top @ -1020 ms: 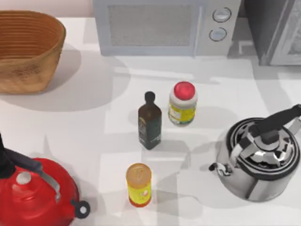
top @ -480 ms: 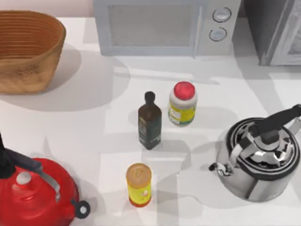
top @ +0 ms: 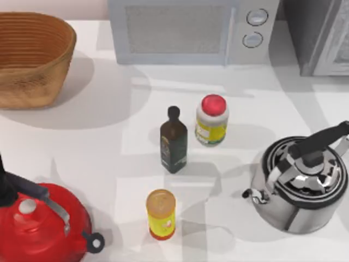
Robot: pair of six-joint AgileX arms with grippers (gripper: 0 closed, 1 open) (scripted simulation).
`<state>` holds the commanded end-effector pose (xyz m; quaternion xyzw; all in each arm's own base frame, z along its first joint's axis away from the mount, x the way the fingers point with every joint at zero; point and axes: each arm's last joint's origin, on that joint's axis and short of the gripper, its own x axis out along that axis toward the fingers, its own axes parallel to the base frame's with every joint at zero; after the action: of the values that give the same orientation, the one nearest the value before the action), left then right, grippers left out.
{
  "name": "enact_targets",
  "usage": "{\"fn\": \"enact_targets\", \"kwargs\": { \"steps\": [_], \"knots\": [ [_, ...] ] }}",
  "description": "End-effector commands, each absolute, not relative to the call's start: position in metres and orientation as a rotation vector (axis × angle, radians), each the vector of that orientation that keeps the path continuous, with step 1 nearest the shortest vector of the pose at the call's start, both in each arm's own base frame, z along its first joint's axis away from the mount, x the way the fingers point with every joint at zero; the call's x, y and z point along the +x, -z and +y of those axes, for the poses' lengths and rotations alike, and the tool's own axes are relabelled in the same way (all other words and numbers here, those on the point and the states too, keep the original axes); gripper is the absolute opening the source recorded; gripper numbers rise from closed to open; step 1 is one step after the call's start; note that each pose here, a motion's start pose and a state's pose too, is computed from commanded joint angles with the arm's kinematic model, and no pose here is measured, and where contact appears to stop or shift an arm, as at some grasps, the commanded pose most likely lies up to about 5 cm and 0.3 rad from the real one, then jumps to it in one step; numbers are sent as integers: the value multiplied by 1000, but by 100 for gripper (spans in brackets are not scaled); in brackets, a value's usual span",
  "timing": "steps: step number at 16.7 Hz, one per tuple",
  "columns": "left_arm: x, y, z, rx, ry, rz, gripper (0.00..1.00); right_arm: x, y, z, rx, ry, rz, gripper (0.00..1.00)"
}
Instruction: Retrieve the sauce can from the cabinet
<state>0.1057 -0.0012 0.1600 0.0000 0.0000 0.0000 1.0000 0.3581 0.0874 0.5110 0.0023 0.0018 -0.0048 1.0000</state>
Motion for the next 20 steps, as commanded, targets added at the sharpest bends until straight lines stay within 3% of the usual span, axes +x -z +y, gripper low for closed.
{"fn": "enact_targets", "kwargs": {
  "steps": [6,12,20],
  "knots": [
    [106,-160,-1,0,0,0,100,395,-510,87,5,10,3,100],
    [106,-160,-1,0,0,0,100,400,-509,87,5,10,3,100],
    [106,-160,-1,0,0,0,100,400,-509,87,5,10,3,40]
  ]
}}
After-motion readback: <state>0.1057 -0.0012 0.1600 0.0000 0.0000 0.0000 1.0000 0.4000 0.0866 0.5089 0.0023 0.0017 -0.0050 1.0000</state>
